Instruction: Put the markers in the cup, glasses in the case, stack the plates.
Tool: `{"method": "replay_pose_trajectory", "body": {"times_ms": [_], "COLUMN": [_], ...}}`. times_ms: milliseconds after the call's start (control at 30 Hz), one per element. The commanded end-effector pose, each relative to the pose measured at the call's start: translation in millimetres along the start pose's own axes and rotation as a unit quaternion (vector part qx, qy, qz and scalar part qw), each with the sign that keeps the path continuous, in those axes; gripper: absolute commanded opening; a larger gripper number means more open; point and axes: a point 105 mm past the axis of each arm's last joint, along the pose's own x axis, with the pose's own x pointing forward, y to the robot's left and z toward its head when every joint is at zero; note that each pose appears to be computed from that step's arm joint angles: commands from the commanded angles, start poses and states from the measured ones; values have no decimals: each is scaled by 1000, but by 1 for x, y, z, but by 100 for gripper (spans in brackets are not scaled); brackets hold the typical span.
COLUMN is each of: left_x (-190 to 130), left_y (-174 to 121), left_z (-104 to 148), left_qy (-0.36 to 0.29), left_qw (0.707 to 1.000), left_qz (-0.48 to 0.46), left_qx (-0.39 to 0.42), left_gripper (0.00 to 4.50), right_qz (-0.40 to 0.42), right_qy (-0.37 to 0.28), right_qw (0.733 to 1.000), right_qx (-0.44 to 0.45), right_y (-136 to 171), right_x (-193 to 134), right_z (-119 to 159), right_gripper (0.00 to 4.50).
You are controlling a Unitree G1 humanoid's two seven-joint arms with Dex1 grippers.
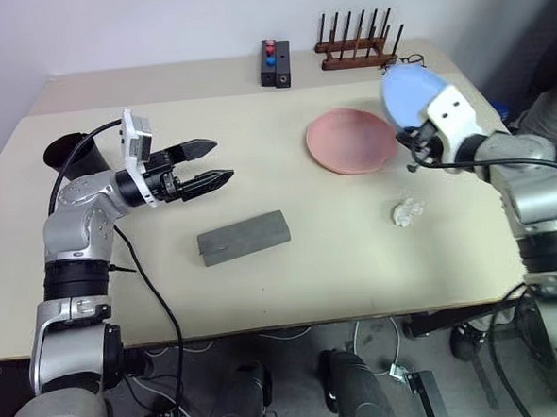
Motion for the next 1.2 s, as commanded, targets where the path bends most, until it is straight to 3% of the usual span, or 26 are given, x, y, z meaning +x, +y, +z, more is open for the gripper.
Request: {"method": "replay_pose_trajectory", "body": {"times_ms": [33, 267, 367, 600, 833, 1033, 1200], "left_x": [-4, -7, -9, -12, -10, -4, 4], "left_y": [4, -4, -8, -13, -38, -48, -47], "left_z": [17, 16, 14, 15, 19, 14, 10], "left_qy": [-20, -32, -29, -33, -37, -23, -21], "left_qw": [998, 997, 997, 998, 998, 994, 993], "left_qz": [36, 58, 59, 46, -56, -110, -120], "left_qx": [46, 42, 40, 33, 5, 0, -4], "left_gripper": [450, 450, 450, 450, 450, 450, 450], "right_qz": [7, 67, 81, 59, 65, 119, 100], "right_qy": [-32, -14, -1, -37, -16, 75, 134], "right_qw": [999, 997, 997, 997, 985, 975, 972], "right_qx": [-35, -22, -14, 35, 160, 173, 165], "right_y": [4, 30, 35, 20, -9, 22, 35], "right_x": [19, 44, 47, 44, -6, -48, -60], "right_z": [20, 5, -5, 11, -1, -35, -70], "right_gripper": [1, 1, 92, 448, 448, 448, 448]}}
